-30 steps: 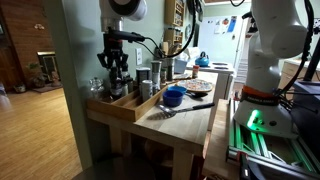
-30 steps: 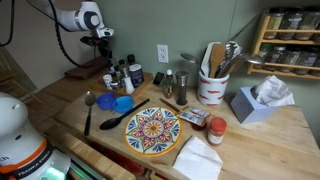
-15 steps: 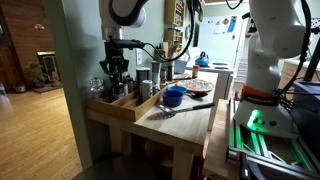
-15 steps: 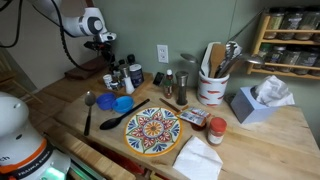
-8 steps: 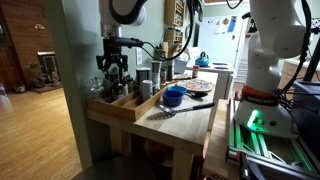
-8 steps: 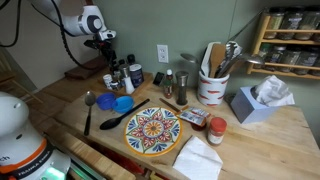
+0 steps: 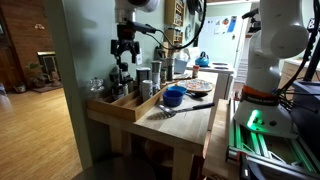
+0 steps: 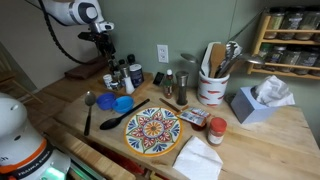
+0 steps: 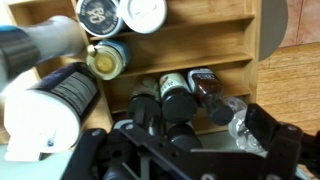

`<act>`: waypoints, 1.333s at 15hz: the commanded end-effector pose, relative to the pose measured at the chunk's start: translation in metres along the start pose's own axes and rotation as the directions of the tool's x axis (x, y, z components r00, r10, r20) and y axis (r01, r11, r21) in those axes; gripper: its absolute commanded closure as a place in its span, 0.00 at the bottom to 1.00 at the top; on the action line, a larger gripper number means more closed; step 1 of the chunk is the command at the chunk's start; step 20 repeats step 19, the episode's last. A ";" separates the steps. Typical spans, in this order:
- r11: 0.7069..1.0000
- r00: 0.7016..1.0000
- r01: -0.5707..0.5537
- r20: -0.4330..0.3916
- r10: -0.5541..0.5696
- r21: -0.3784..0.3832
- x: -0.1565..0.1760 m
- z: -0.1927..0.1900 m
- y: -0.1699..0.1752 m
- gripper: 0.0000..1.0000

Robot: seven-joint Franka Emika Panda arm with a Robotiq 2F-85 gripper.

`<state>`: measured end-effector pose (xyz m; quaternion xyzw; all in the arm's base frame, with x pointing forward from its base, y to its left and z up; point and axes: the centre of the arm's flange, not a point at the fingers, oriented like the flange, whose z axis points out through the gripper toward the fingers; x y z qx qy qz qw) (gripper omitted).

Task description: Place the black sauce bottle on the tray

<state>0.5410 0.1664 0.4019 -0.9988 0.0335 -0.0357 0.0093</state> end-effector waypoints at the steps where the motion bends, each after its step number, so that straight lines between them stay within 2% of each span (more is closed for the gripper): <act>1: 1.000 1.000 -0.007 -0.008 0.007 0.010 -0.062 -0.030 0.062 0.00; 5: 0.991 0.990 -0.122 -0.057 0.125 0.056 -0.106 -0.069 0.112 0.00; 8: 0.975 0.973 -0.197 -0.107 0.207 0.099 -0.138 -0.112 0.129 0.00; 10: 0.971 0.958 -0.237 -0.153 0.241 0.041 -0.163 -0.142 0.135 0.00; 11: 0.971 0.956 -0.240 -0.170 0.239 0.019 -0.175 -0.154 0.136 0.00; 12: 0.981 0.970 -0.195 -0.152 0.191 -0.009 -0.186 -0.163 0.134 0.00; 14: 1.000 0.989 -0.030 -0.147 0.030 0.007 -0.199 -0.164 0.127 0.00; 15: 0.992 0.981 -0.126 -0.145 0.127 0.010 -0.172 -0.165 0.129 0.00; 17: 0.998 0.984 -0.067 -0.165 0.067 0.007 -0.186 -0.172 0.125 0.00; 20: 0.999 0.985 -0.052 -0.164 0.052 0.004 -0.190 -0.170 0.124 0.00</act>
